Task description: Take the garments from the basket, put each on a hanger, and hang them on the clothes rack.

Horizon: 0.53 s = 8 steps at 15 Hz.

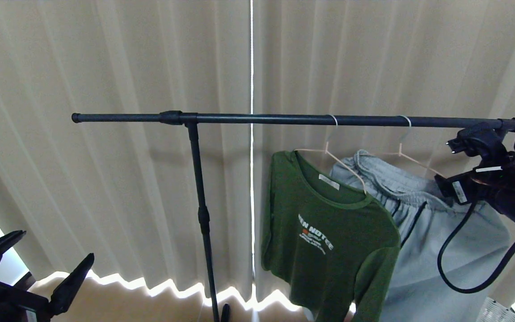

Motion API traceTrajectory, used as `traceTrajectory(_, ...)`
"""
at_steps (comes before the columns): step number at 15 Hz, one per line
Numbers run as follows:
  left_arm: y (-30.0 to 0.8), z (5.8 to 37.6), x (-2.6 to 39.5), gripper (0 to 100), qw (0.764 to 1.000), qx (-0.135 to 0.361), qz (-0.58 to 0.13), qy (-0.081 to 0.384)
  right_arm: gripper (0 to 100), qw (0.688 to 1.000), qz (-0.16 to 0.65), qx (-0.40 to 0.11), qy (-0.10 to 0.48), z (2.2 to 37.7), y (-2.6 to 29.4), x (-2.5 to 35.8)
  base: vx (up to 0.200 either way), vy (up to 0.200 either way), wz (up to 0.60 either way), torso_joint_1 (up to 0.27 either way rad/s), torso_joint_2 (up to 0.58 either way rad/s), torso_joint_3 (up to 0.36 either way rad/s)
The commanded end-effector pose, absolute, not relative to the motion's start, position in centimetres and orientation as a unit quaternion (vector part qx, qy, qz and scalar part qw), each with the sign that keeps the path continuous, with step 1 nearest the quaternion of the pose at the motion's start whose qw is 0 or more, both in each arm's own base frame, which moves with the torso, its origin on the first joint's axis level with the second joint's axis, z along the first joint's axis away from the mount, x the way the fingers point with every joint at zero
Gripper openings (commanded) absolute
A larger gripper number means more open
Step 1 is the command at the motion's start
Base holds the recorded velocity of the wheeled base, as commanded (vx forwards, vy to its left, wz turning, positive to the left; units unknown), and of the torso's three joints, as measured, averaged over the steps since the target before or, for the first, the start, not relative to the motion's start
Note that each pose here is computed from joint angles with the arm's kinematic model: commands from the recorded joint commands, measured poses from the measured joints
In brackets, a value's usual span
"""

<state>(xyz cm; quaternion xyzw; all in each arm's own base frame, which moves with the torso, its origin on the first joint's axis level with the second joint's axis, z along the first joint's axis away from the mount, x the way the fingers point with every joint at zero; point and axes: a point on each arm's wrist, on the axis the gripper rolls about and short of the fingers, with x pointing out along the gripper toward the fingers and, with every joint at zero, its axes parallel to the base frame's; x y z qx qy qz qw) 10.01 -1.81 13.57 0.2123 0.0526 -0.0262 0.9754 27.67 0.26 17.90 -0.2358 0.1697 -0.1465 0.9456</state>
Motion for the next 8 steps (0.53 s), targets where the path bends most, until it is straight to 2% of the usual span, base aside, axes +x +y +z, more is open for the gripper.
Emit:
traceTrajectory(1,-1.82,13.53,10.05,100,0.975,0.213,-0.027,0.054,100,0.953,-0.112,-0.231,0.162,17.18,0.21,26.56,0.000,0.000,0.00,0.000,0.00,0.000)
traceTrajectory(8,-1.81,13.47,10.00,100,0.975,0.213,-0.027,0.055,100,0.964,-0.061,-0.210,0.148,16.92,0.41,26.12,0.000,0.000,0.00,0.000,0.00,0.000)
